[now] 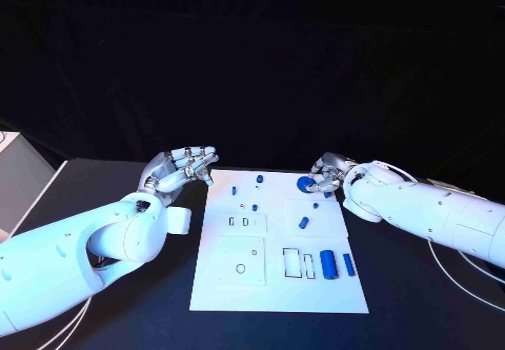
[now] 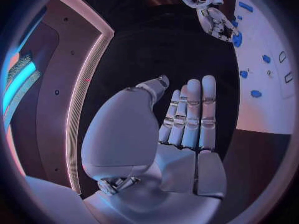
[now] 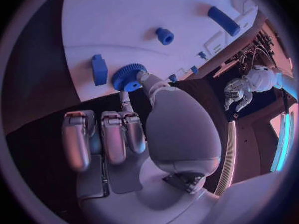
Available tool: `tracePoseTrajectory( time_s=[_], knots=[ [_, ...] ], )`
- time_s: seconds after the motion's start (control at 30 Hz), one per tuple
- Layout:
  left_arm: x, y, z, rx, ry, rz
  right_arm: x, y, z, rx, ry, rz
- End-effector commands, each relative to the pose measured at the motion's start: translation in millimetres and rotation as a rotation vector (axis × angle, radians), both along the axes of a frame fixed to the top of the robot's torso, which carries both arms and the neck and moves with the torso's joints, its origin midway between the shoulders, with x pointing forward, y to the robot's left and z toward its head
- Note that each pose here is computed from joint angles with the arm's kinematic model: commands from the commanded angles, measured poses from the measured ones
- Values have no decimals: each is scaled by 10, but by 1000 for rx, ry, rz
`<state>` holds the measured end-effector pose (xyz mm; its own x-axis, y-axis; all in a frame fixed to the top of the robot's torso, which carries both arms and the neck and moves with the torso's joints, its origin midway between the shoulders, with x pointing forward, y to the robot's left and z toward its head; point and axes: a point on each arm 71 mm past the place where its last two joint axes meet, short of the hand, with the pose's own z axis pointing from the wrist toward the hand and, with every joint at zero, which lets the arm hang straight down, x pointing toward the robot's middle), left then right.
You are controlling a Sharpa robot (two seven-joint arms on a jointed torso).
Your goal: Assemble the parts on the task board
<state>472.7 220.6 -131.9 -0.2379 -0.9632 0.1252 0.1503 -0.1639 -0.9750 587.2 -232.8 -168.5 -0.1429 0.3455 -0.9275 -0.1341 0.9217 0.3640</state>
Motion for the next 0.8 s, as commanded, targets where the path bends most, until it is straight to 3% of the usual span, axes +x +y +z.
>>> tracePoseTrajectory(
  time_s=[0.03, 0.4, 0.8],
  knots=[
    [-6, -21, 18, -3, -12, -15, -6, 29, -36, -7, 19, 15],
    [-7, -12, 19, -2, -12, -13, -4, 32, -30, -2, -10, -2],
    [-2, -3, 16, -1, -12, -10, -101, 163, 78, -25, -184, 33]
  ],
)
